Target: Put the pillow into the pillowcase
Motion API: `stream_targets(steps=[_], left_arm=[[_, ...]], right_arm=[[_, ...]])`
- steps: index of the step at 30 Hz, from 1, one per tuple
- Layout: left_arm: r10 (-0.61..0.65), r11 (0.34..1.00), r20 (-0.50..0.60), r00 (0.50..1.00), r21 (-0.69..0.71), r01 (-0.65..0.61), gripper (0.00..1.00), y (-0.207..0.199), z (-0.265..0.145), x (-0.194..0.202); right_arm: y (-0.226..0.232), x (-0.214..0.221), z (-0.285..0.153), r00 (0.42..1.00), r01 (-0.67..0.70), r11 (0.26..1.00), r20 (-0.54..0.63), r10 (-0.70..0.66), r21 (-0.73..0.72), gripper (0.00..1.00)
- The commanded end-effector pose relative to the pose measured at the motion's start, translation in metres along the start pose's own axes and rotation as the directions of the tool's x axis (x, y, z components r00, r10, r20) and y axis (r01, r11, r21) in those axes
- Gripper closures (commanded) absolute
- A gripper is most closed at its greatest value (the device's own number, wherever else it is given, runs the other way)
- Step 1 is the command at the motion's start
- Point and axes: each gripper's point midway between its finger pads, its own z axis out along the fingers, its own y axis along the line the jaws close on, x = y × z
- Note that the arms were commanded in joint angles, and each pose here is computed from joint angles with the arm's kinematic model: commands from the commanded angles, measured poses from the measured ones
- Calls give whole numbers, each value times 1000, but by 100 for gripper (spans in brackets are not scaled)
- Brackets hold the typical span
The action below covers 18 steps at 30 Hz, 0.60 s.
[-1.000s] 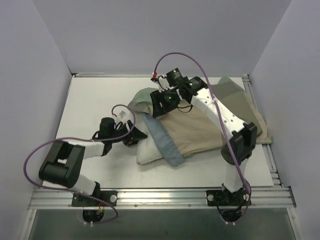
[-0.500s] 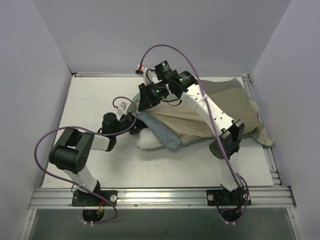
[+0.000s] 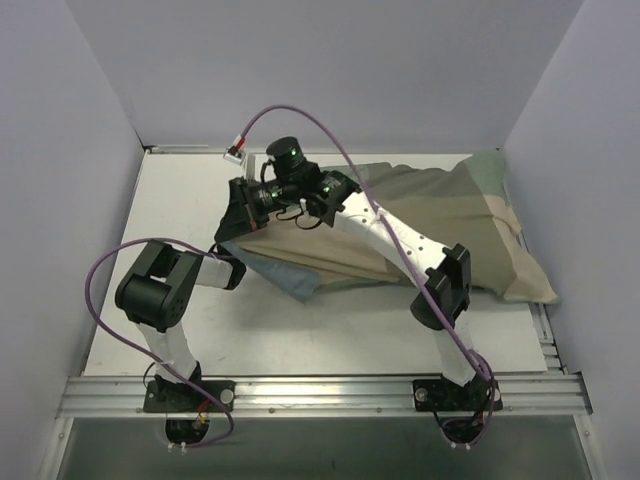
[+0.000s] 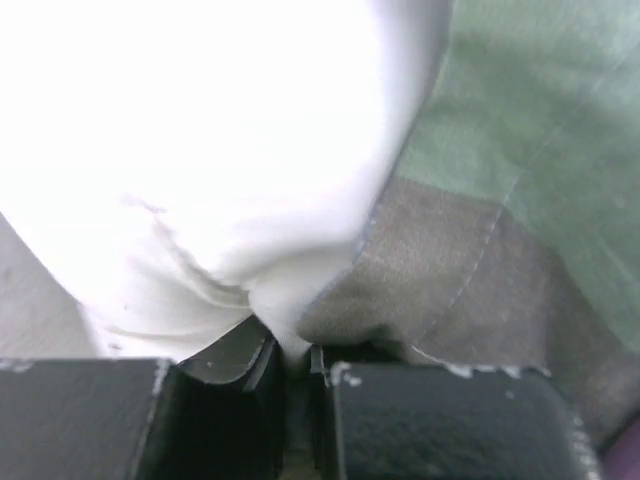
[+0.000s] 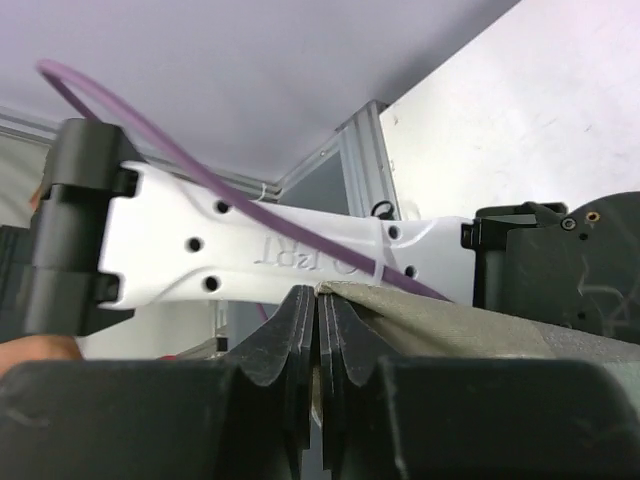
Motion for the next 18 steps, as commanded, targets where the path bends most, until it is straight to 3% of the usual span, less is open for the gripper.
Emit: stream_targets(steps=[1, 3, 4, 5, 6, 9, 13, 14, 15, 16, 18], left_arm=[[57, 985, 79, 995, 159, -69, 100, -56, 13, -22], [55, 985, 80, 995, 157, -67, 100, -56, 7, -19], [59, 986, 79, 995, 150, -70, 100, -54, 3, -17], [64, 987, 78, 995, 145, -74, 100, -53, 0, -15], [85, 984, 80, 993, 149, -97, 100, -57, -9, -17], [133, 984, 75, 988, 105, -141, 100, -43, -32, -11], [202, 979, -53, 978, 27, -201, 99, -12, -60, 26], [208, 978, -92, 974, 11, -208, 97, -2, -67, 38], [266, 964, -111, 958, 18, -265, 90, -2, -72, 43], [231, 971, -149, 962, -36, -238, 69, 12, -79, 50], [225, 967, -163, 961, -82, -240, 49, 24, -92, 52]], right_arm=[[54, -22, -1, 997, 68, 975, 41, -60, -212, 100], [49, -15, -11, 997, 70, 976, 25, -66, -206, 100], [21, -12, -19, 999, 39, 988, 24, -36, -147, 100], [12, -11, -29, 999, 27, 993, 28, -24, -117, 90], [12, -9, -48, 999, 14, 997, 34, -11, -81, 62], [-20, -11, -104, 996, -6, 994, 84, -3, 107, 33], [-63, -27, -173, 984, 12, 911, 155, -83, 412, 20], [-88, -38, -199, 974, 28, 845, 177, -144, 534, 19], [-107, -38, -209, 975, 18, 795, 166, -148, 607, 18], [-125, -41, -220, 975, 13, 739, 156, -159, 673, 19], [-162, -42, -226, 982, 43, 672, 91, -163, 739, 21]])
